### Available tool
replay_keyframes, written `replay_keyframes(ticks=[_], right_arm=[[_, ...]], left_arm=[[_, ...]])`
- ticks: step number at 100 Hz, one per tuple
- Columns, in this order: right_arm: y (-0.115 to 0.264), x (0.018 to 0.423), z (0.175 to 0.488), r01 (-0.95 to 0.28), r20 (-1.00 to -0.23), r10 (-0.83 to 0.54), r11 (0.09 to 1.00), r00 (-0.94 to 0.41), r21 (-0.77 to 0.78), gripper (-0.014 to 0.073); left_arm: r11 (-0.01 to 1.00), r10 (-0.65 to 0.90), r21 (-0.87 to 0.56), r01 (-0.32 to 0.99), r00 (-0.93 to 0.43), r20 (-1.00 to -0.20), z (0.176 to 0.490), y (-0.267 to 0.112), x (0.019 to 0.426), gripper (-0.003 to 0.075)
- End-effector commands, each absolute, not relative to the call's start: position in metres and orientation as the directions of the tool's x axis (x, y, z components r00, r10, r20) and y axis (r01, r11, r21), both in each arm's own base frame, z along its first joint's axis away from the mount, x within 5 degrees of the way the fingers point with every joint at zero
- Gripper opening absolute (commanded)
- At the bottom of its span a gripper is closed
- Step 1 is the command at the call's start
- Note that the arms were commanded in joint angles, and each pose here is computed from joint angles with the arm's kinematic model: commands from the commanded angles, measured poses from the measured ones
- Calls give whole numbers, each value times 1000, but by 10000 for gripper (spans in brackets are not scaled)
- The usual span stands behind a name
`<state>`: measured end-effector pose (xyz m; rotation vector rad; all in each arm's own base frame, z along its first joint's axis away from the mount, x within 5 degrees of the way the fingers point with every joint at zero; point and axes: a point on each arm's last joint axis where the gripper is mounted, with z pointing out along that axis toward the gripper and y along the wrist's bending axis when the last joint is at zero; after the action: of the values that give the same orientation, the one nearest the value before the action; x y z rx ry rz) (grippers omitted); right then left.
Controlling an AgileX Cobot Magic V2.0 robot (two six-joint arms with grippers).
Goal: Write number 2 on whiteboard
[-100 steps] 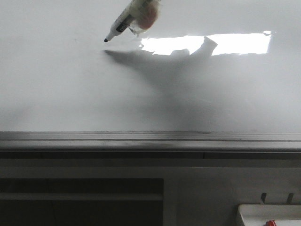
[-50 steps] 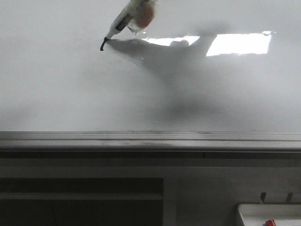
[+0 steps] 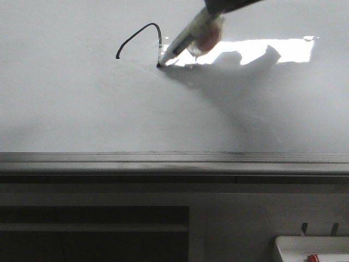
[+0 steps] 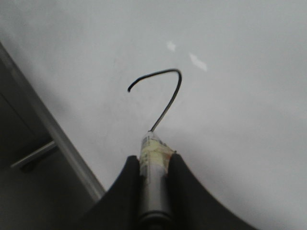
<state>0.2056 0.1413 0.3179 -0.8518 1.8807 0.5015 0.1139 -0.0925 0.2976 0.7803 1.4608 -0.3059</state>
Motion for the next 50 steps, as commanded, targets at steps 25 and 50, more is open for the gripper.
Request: replay_keyframes(ticks=[25, 50], right_arm=[[178, 212, 309, -786, -889, -373, 618, -265, -26, -66], [179, 208, 311, -774, -901, -372, 629, -222, -69, -66]], left_arm=[[742, 181, 265, 615, 198, -963, 315, -93, 114, -20], [742, 181, 265, 615, 198, -963, 315, -93, 114, -20]])
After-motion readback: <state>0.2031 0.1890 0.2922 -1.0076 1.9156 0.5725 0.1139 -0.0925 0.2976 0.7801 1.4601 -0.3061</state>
